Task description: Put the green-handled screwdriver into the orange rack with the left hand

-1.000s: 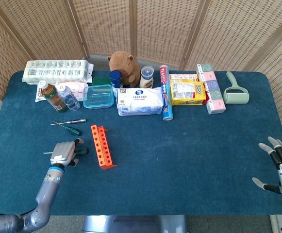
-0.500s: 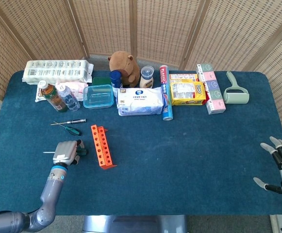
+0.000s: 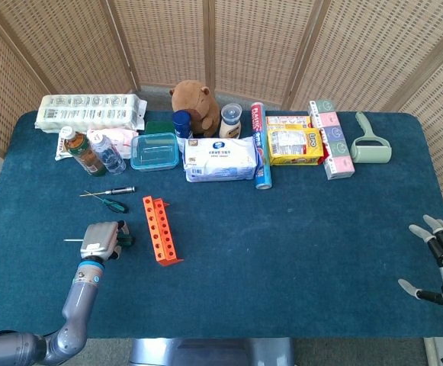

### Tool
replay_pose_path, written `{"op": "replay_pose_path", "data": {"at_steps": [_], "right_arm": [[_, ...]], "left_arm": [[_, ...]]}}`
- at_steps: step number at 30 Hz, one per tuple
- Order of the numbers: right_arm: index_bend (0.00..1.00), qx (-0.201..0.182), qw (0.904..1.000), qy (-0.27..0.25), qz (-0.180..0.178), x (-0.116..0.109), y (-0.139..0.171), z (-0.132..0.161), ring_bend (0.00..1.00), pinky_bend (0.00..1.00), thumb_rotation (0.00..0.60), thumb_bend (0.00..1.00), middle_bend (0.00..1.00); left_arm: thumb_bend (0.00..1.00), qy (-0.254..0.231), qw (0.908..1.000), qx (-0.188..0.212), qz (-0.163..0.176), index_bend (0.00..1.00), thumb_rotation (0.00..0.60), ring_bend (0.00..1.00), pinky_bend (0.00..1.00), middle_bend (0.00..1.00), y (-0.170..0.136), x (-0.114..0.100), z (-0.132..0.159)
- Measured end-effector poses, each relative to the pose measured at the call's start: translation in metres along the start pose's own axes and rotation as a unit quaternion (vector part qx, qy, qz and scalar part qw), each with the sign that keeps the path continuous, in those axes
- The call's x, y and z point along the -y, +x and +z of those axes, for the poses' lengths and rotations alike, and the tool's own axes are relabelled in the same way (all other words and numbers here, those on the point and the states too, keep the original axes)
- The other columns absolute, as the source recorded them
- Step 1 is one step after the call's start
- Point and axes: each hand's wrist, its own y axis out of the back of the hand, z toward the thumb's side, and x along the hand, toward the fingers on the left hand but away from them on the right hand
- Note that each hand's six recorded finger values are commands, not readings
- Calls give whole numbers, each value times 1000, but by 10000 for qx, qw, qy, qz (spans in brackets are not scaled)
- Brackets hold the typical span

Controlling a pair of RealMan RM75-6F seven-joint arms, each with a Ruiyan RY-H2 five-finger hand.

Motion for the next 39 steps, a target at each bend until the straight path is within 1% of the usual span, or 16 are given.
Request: {"op": "replay_pose_path", "data": {"at_steps": [4, 7, 12, 17, 24, 26, 32, 36, 39], "right_arm": [[156, 4, 10000, 1, 2, 0, 0, 0, 36, 0, 600, 16, 57], [156, -3, 10000, 6, 8, 0, 0, 0, 37, 0, 600, 16, 57], [156, -13, 10000, 28, 20, 2, 0, 1, 39, 0, 600, 16, 57], [156, -24, 10000, 62, 38, 4, 0, 3, 41, 0, 600, 16, 56], [155, -9, 9999, 104, 52, 6, 0, 4, 44, 0, 600, 16, 56], [155, -2, 9999, 121, 39, 6, 0, 4, 45, 0, 600, 15, 57], [156, -14, 9999, 128, 41, 7, 0, 6, 46, 0, 600, 16, 57], [155, -30, 9999, 130, 54, 8, 0, 6, 47, 0, 600, 16, 57], [156, -22, 9999, 133, 59, 8, 0, 6, 47, 0, 600, 16, 57]], "left_arm": [[445, -31, 9999, 37, 94, 524, 600, 936, 938, 956, -6, -9, -3], [445, -58, 9997, 81, 202, 525, 600, 936, 938, 956, -14, -19, -8], [446, -148, 9990, 100, 419, 524, 600, 936, 938, 957, -28, -43, -21], [446, -322, 9978, 169, 554, 524, 600, 936, 938, 956, -42, -65, -30], [447, -541, 9951, 367, 740, 524, 600, 936, 938, 956, -68, -94, -33], [447, -622, 9935, 430, 848, 524, 600, 936, 938, 957, -78, -106, -33], [446, -738, 9893, 613, 1103, 524, 600, 936, 938, 956, -105, -133, -33], [446, -913, 9846, 840, 1235, 524, 600, 936, 938, 957, -117, -142, -28], [447, -1175, 9784, 1074, 1319, 524, 600, 936, 938, 957, -124, -147, -23]]}}
